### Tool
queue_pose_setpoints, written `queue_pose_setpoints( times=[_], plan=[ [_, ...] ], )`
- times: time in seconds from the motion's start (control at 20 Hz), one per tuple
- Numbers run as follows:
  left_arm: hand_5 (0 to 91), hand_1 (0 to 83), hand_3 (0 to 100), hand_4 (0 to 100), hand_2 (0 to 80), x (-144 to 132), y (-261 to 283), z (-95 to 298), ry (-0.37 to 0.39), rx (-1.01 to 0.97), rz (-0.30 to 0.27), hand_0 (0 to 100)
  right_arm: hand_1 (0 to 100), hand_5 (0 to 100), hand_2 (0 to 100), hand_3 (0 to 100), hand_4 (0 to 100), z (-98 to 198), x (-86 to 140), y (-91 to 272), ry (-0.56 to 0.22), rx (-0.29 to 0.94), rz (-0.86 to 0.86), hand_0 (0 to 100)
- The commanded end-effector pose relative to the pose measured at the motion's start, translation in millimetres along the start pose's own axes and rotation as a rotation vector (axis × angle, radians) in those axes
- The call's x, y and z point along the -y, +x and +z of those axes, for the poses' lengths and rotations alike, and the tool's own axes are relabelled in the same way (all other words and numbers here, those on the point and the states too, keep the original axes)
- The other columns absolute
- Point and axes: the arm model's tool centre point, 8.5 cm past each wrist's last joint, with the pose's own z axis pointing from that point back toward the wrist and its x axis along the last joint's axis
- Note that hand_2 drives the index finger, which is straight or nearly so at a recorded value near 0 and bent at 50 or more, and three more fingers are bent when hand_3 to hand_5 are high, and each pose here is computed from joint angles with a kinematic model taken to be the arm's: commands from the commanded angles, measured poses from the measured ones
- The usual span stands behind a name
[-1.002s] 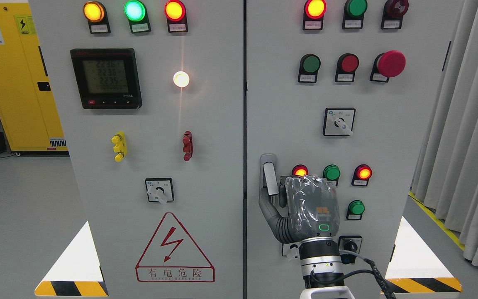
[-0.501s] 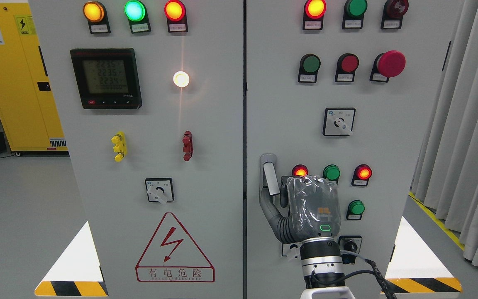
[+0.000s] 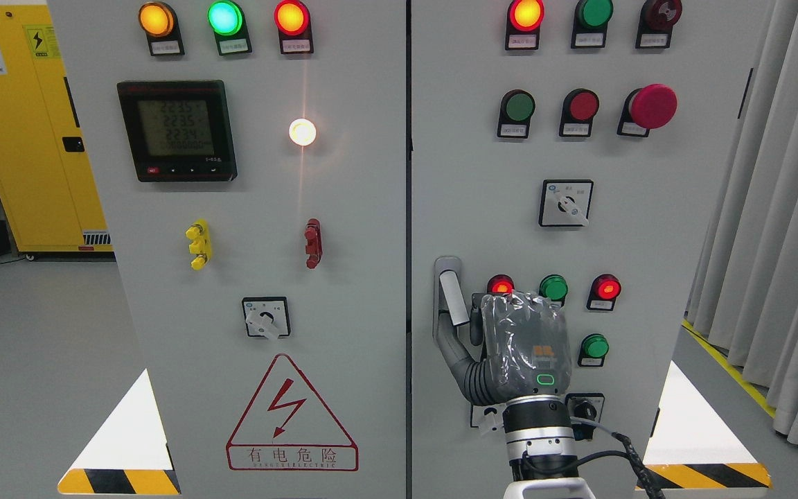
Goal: Release door handle
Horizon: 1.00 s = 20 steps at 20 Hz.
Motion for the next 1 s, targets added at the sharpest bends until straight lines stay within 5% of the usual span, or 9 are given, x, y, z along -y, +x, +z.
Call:
queue_pose_setpoints(
  times=[0.0, 0.95],
  plan=[
    [0.0, 55.6, 0, 0, 0.0, -0.1, 0.1, 0.0, 0.0, 0.001, 0.0, 12, 49, 100, 90, 100, 99, -0.6, 1.7, -1.3, -0.002, -0.004, -0.001, 64],
    [0.0, 55.6, 0, 0, 0.0, 0.0, 0.1, 0.0, 0.0, 0.001, -0.001, 12, 49, 100, 90, 100, 100, 0.2, 5.1, -1.1, -0.012, -0.003, -0.003, 64]
  ],
)
